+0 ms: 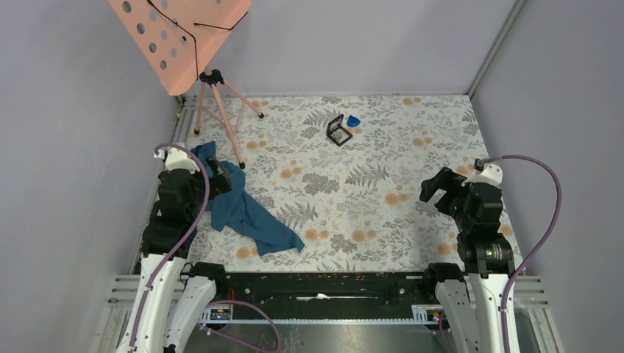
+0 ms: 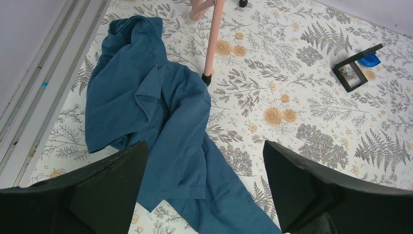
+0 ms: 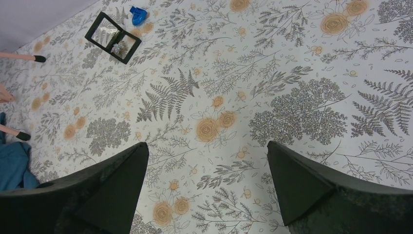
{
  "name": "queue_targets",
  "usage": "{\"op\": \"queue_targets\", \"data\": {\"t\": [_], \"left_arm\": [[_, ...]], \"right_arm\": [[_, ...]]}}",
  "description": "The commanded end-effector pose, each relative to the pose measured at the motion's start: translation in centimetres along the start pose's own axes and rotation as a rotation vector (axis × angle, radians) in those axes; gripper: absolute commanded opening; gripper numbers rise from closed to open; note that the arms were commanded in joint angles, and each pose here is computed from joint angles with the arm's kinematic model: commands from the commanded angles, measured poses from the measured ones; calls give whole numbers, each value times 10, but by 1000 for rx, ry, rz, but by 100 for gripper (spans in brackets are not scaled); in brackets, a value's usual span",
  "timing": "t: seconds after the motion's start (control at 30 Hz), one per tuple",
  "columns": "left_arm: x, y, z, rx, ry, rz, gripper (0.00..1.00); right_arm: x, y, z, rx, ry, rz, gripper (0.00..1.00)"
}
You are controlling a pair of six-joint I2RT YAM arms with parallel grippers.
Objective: Pin the brooch onto the clothing
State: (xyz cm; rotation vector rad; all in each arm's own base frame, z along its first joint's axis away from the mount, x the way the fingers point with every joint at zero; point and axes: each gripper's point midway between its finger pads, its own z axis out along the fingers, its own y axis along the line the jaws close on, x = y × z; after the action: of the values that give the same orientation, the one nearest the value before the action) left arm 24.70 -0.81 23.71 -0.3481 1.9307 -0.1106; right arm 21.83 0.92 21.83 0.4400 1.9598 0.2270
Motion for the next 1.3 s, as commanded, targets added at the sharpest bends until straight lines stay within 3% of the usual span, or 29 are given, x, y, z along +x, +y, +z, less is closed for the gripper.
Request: {"op": "queue_targets", "data": {"t": [0.0,0.33,0.5,0.63,0.87,1.0,1.1,1.27], "left_arm": [[-19,-9,-2,31,-45,-20,99],[17,-23,17,75,110,68,99],[48,-40,31,86,240,226,99],[76,-29,49,-7,388,360,99],[96,-13,82,-102,507,252,99],[83,9,97,-210,485,242,96],[86,14,107,-240,501,258,82],[89,30,115,-328,566,314,77]], "right_arm": [[-11,8,-4,-30,-22,3,99],[-31,26,0,-88,-69,63,99],[-41,37,-3,-126,-78,128,99],[-34,46,-10,-182,-50,152,99],[-31,47,-25,-202,-57,149,99],[-30,49,-29,-208,-37,135,99],[-28,51,-28,-216,-27,140,99],[-26,55,-29,-237,-12,137,97]]}}
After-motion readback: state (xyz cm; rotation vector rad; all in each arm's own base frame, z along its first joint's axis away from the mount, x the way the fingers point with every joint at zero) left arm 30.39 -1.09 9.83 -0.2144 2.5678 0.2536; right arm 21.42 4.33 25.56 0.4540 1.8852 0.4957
